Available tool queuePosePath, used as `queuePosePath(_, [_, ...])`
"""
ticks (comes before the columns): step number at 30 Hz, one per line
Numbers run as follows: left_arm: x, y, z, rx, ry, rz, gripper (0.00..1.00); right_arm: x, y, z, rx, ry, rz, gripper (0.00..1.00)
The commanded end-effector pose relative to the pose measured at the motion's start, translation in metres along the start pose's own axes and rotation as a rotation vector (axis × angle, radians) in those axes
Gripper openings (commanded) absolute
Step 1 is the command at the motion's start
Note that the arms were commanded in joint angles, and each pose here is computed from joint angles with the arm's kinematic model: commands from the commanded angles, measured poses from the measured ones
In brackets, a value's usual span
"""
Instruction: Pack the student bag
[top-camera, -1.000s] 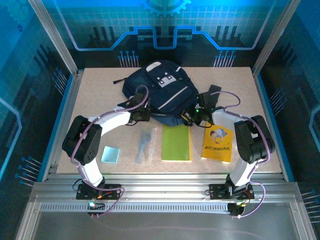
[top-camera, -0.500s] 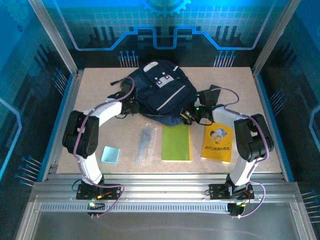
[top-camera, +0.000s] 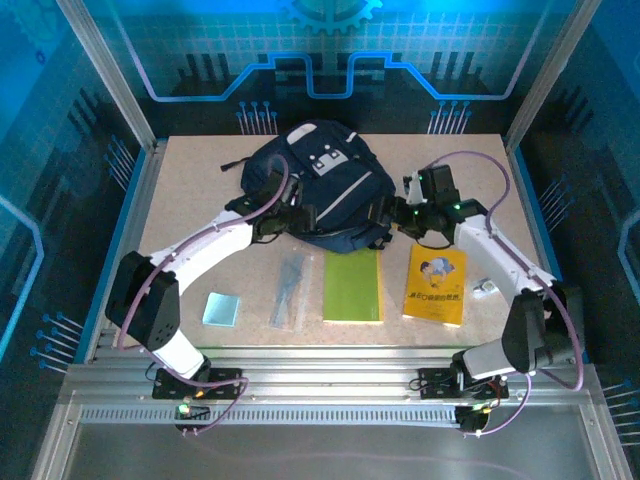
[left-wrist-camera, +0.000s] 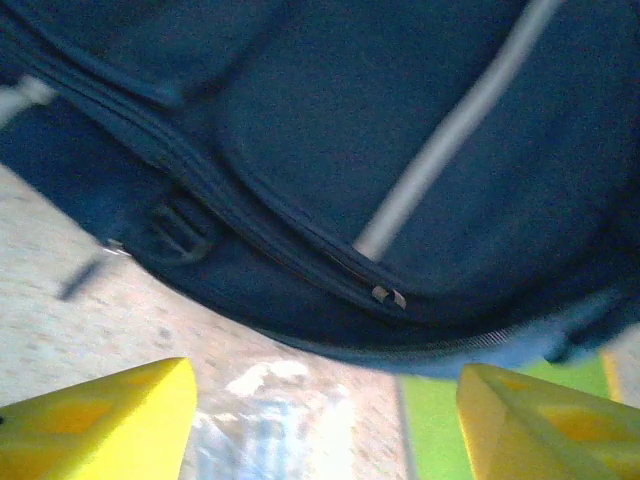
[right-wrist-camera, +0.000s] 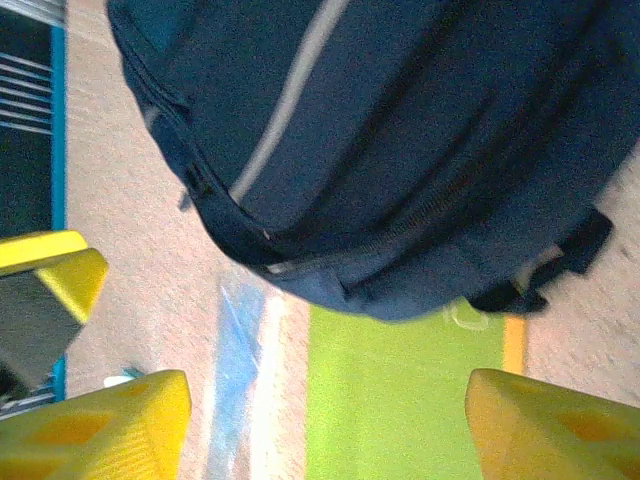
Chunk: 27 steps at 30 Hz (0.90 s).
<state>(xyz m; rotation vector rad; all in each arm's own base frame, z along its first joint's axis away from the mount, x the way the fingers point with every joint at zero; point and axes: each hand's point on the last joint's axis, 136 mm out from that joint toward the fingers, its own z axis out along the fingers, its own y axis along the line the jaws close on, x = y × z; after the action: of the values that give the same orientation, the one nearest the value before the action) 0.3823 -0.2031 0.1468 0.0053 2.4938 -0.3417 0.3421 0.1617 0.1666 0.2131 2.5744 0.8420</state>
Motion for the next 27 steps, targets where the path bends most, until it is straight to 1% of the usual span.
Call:
queuePosePath(1, [0.038, -0.029, -0.004, 0.141, 0.118, -0.094, 0.63, 0.051, -0.041, 0.003, 0.124, 0.153, 0.030, 0.72])
queuePosePath(3, [0.056, -0.042, -0.002, 0.166, 0.162, -0.091, 0.55, 0.068, -0.045, 0.009, 0.112, 0.190, 0.034, 0.69])
queuePosePath(6, [0.085, -0.056, 0.001, 0.169, 0.232, -0.052, 0.49, 0.092, -0.044, 0.019, 0.080, 0.223, 0.036, 0.62])
queuePosePath(7, [0.094, -0.059, 0.003, 0.168, 0.258, -0.036, 0.47, 0.099, -0.044, 0.023, 0.072, 0.226, 0.037, 0.58])
queuePosePath(10, [0.120, -0.061, 0.008, 0.145, 0.321, -0.005, 0.38, 0.111, -0.052, 0.034, 0.083, 0.216, 0.050, 0.49])
queuePosePath(13, [0.140, -0.061, 0.014, 0.134, 0.370, 0.012, 0.30, 0.122, -0.064, 0.043, 0.106, 0.216, 0.068, 0.46])
queuePosePath(16, [0.156, -0.059, 0.021, 0.112, 0.404, 0.032, 0.28, 0.131, -0.072, 0.052, 0.128, 0.216, 0.069, 0.44])
queuePosePath(20, [0.171, -0.052, 0.032, 0.085, 0.440, 0.031, 0.26, 0.140, -0.073, 0.063, 0.143, 0.230, 0.035, 0.43])
queuePosePath(27, [0.191, -0.044, 0.046, 0.055, 0.503, 0.025, 0.28, 0.150, -0.075, 0.075, 0.156, 0.270, 0.036, 0.41])
